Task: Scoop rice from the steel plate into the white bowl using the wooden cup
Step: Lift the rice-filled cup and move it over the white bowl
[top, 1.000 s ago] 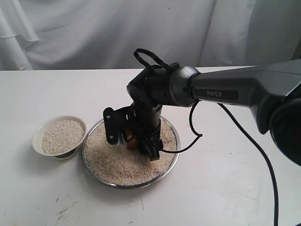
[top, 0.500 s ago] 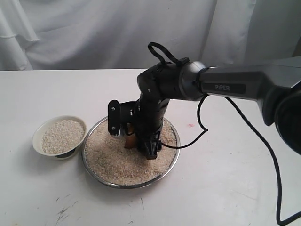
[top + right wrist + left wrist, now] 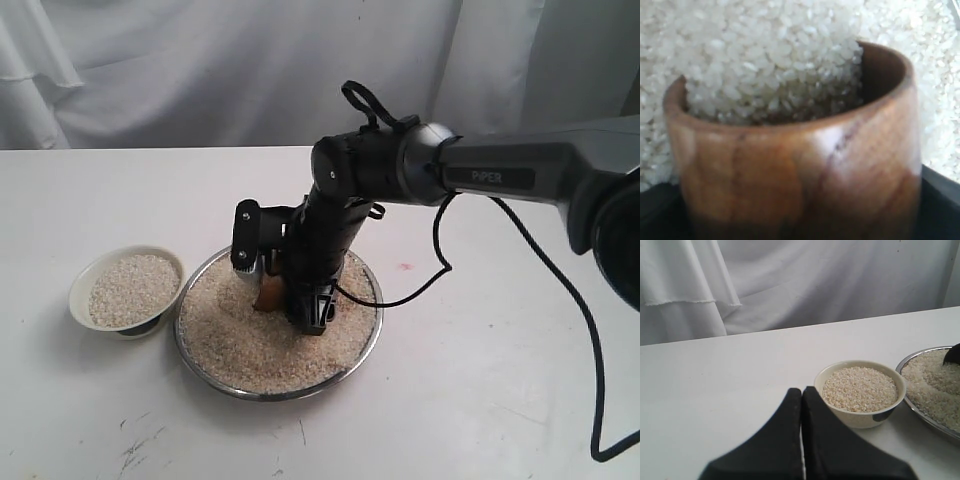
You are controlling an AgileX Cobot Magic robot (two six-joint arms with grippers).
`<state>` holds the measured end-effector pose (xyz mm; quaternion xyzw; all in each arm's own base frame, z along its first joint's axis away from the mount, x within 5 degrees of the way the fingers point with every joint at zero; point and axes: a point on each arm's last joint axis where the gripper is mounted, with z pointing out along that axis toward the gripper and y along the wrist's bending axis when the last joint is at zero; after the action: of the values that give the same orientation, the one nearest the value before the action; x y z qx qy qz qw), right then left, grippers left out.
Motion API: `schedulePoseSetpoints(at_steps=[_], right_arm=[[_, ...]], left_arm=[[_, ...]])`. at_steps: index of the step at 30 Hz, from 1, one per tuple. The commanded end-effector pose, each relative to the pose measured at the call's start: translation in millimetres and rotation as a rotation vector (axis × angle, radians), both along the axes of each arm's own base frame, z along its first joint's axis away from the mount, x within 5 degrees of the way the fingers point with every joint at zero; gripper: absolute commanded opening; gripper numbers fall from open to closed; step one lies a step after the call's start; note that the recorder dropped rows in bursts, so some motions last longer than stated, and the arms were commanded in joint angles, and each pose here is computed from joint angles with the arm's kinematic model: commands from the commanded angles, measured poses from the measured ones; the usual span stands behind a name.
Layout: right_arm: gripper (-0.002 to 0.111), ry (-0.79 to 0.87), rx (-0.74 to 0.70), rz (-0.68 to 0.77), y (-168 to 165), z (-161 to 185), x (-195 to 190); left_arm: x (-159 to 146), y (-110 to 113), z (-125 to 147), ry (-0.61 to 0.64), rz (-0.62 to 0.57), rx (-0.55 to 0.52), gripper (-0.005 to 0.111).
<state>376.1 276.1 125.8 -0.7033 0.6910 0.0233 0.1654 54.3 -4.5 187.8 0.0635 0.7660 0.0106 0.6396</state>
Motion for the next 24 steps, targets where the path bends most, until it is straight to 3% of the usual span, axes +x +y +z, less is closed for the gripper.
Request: schedulePoseSetpoints(at_steps=[1,10,24], right_arm=[[0.0,-0.013,0.066,-0.074,-14.5,10.1,12.7],[0.0,-0.001,0.219,-0.135,-36.1,34.2,27.6],[0.0,0.016,0.237,-0.094,-34.6,40.5,23.7]], left_arm=[[0.6,-0.3,1.4,-0.005,-0.005,-0.004,0.0],[0.6,-0.3,1.4,-0.005,-0.005,-0.004,0.0],[0.6,-0.3,1.4,-0.005,-0.005,-0.004,0.0]])
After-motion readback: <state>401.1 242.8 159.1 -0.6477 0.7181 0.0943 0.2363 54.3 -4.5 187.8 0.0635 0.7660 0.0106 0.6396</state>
